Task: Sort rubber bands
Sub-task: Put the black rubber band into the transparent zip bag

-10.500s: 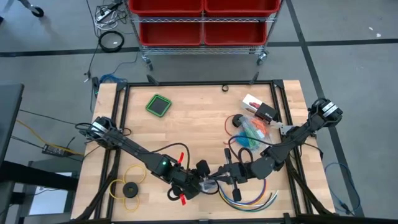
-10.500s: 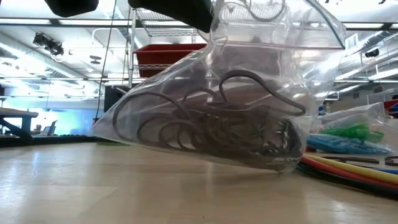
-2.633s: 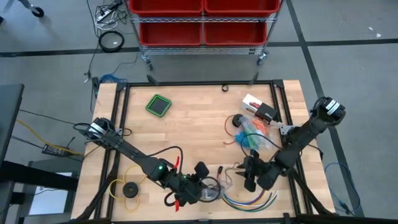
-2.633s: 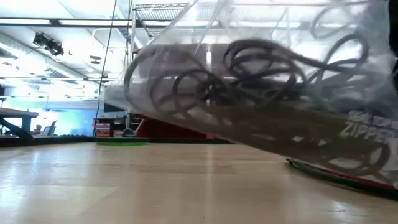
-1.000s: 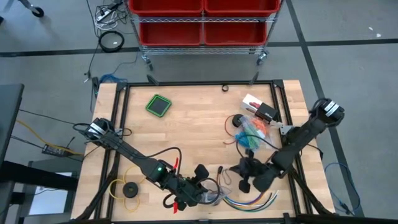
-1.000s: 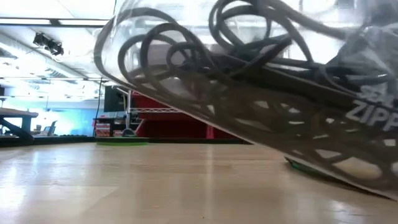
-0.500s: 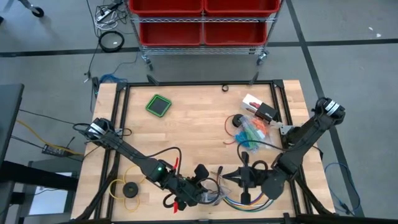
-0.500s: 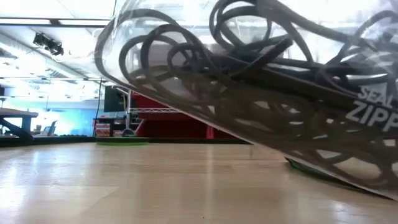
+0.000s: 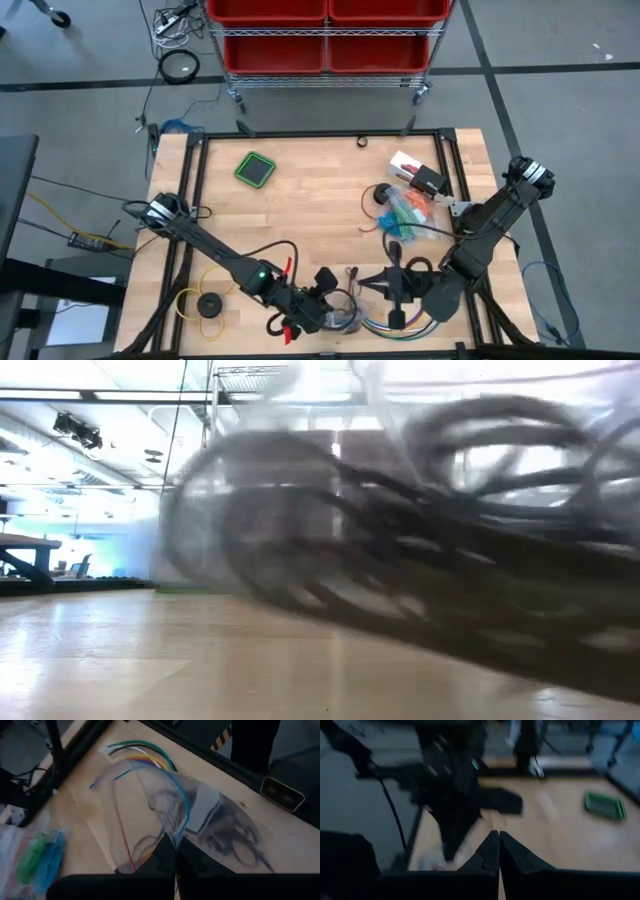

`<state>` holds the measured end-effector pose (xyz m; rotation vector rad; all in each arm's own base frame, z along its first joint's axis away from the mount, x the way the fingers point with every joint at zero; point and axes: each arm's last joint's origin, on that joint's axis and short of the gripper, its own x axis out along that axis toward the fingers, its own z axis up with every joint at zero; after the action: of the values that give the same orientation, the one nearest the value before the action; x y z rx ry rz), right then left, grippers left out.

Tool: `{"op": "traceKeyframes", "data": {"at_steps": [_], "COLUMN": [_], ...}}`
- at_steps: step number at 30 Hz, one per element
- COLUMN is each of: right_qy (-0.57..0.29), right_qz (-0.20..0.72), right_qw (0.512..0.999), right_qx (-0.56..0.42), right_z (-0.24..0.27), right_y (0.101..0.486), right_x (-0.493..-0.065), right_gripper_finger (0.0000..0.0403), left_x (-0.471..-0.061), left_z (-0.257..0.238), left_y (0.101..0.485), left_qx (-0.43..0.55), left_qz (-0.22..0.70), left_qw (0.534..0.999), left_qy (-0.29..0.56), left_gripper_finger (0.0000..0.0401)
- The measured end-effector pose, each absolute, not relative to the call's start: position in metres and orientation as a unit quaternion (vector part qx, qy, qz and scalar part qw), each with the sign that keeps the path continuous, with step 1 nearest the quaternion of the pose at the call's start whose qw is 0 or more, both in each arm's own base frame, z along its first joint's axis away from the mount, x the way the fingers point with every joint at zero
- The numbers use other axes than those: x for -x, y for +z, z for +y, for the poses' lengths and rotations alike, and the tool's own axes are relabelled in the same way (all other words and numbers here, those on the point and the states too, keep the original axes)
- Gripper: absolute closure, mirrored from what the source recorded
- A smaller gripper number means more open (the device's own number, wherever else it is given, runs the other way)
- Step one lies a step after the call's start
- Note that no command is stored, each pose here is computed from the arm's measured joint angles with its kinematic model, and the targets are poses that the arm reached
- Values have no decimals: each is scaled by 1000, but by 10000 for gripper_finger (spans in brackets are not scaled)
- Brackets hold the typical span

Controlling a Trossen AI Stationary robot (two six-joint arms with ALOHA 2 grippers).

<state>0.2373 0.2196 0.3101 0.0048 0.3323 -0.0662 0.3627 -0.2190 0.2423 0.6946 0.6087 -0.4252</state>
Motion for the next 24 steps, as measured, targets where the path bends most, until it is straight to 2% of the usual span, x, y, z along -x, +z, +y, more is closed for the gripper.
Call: {"op": "traceKeyframes", "data": {"at_steps": [7, 14, 19, 24], "right_qy": [-73, -114, -137, -93], "right_qz": [282, 323, 330, 289], "right_qw": [955, 936, 924, 931], "right_qx": [-48, -81, -135, -204], "right_z": [211, 208, 201, 197], "right_y": [284, 247, 205, 168], "right_x": [-219, -199, -185, -188], "right_gripper_finger": [403, 402, 388, 350], "left_x": [-364, -363, -360, -359], "left_z": [-220, -219, -221, -222], "left_y": [239, 239, 238, 237], "left_qx": [-335, -347, -360, -358], "left_qz": [295, 297, 302, 309], "left_qw": [872, 869, 866, 866], "left_qy": [-202, -192, -172, -163], "left_gripper_finger": [400, 400, 400, 400]}}
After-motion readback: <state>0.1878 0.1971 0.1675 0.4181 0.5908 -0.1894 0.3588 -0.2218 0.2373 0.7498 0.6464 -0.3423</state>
